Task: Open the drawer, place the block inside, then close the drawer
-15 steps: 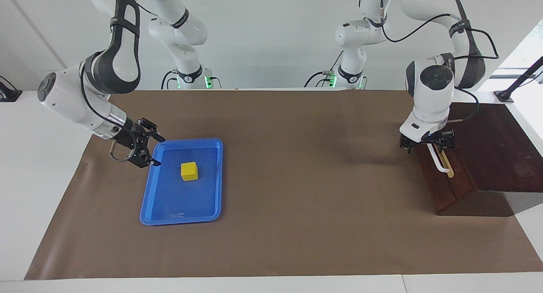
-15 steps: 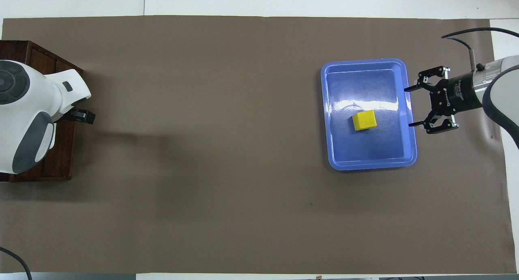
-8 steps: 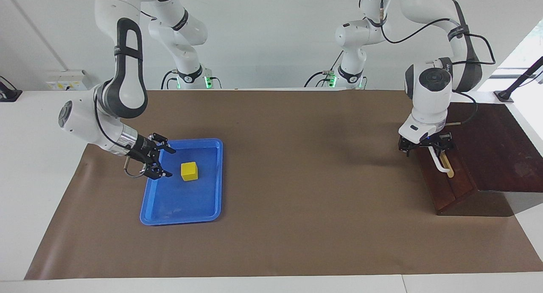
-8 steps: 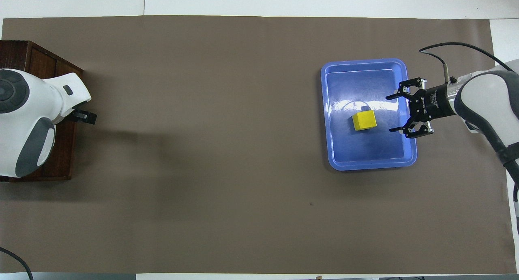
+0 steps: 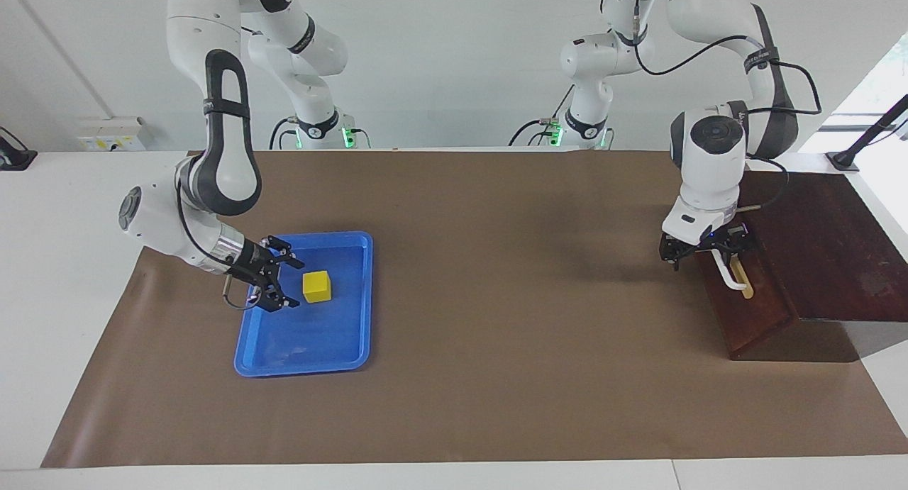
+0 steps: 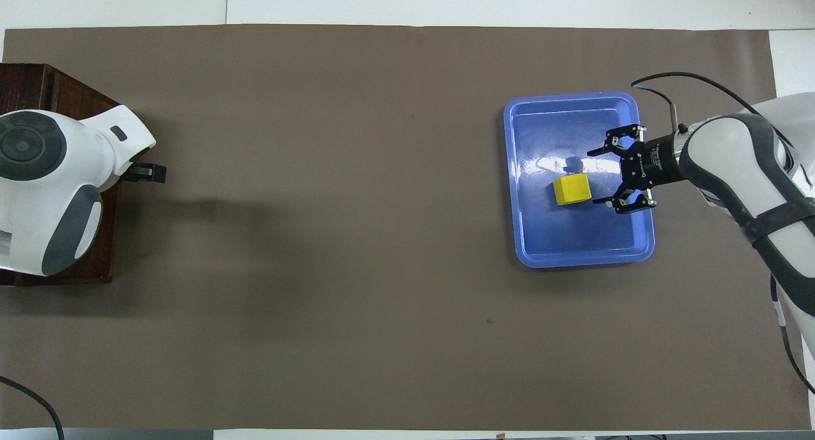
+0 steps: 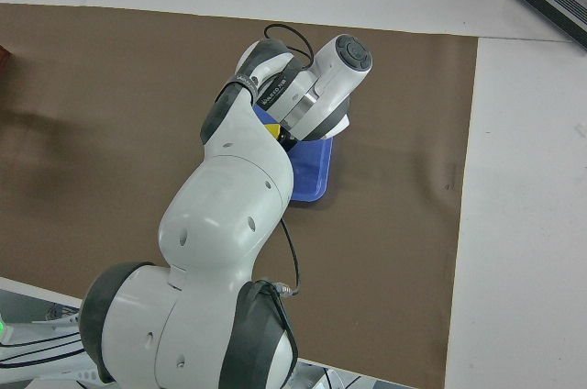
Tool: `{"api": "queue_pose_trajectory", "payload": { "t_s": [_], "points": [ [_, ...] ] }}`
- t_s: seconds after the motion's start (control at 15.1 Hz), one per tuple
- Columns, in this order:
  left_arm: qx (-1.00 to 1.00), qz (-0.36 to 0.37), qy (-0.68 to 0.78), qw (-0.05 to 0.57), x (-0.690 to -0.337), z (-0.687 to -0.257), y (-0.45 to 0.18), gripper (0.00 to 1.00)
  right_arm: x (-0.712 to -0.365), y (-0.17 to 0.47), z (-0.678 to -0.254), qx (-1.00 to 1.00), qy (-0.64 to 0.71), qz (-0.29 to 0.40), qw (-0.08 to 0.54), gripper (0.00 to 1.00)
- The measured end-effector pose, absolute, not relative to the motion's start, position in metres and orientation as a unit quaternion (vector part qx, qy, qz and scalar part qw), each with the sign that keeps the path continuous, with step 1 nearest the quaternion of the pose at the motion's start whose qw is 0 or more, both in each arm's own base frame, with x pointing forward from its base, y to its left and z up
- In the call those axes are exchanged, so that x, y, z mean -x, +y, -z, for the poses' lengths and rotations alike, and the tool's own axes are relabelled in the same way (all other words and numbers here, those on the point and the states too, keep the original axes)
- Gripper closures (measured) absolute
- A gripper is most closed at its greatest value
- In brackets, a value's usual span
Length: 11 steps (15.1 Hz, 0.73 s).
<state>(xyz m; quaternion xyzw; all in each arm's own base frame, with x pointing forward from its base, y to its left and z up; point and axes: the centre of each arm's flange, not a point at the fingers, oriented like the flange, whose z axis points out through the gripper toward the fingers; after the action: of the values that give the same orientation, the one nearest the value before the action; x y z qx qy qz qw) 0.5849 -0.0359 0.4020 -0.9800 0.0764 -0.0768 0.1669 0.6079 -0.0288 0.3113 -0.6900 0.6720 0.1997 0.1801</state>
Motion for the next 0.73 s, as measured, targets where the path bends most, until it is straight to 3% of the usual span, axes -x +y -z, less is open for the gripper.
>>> {"api": "queue_pose_trajectory", "payload": {
  "t_s": [0.46,0.73],
  "points": [
    [0.990,0.082,0.040,0.104,-0.593,-0.384,-0.089,0.00,-0.604,-0.021,-0.301,0.706,0.657,-0.197,0.179,0.04],
    [0.990,0.062,0.035,0.121,-0.599,-0.400,-0.089,0.00,-0.599,-0.013,-0.292,0.714,0.648,-0.196,0.175,0.04]
  ]
}}
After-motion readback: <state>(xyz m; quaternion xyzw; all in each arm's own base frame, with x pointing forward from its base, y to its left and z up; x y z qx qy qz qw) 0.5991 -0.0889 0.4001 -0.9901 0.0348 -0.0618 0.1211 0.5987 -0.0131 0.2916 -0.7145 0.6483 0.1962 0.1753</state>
